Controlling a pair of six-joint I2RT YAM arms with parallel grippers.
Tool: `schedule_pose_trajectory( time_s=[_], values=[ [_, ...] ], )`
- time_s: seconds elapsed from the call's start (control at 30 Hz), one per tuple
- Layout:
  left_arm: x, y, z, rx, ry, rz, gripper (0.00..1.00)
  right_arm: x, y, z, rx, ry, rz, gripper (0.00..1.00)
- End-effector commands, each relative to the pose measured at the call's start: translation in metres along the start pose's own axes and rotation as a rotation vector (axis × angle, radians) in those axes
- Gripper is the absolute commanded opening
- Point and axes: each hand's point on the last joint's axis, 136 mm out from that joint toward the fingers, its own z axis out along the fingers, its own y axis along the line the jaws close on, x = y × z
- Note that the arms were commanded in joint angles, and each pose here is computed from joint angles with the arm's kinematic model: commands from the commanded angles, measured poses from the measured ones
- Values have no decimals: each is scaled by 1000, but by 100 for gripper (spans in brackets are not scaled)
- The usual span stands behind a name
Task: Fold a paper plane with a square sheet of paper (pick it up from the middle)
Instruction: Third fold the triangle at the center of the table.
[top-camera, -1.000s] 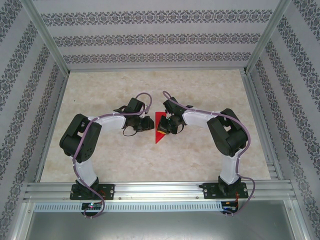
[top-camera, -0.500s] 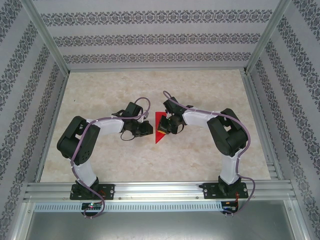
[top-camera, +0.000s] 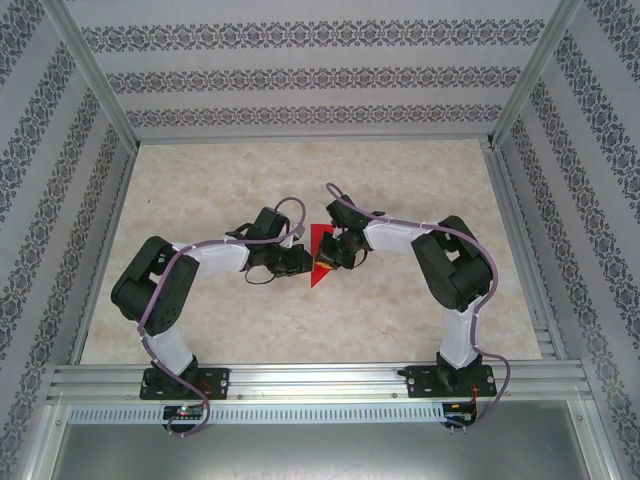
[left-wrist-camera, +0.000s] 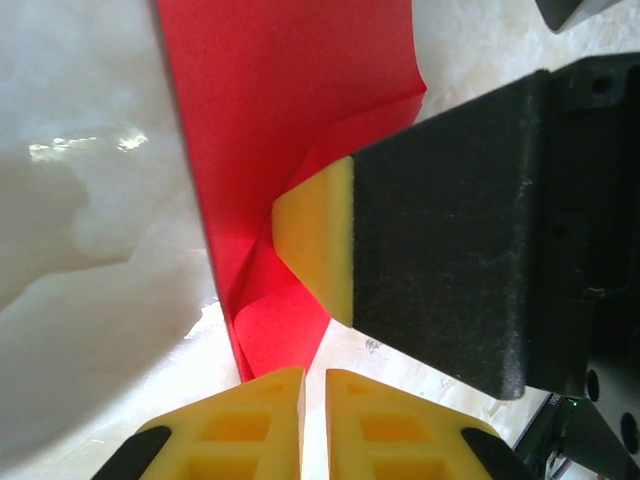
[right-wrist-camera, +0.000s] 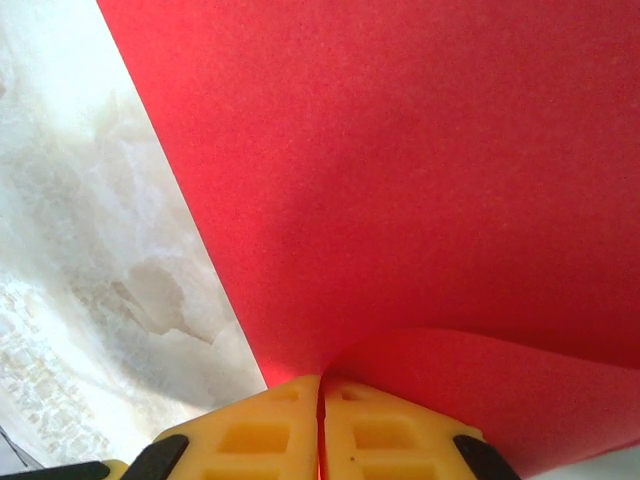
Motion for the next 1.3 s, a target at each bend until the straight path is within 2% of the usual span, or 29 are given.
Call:
schedule_pose_trajectory(
  time_s=[0.0, 1.27],
  values=[
    [0, -15, 3, 49, -6, 29, 14, -14, -3, 1, 7, -46, 27, 10],
    [13, 4, 31, -15, 62, -13, 12, -10, -6, 7, 6, -17, 27, 10]
  ],
)
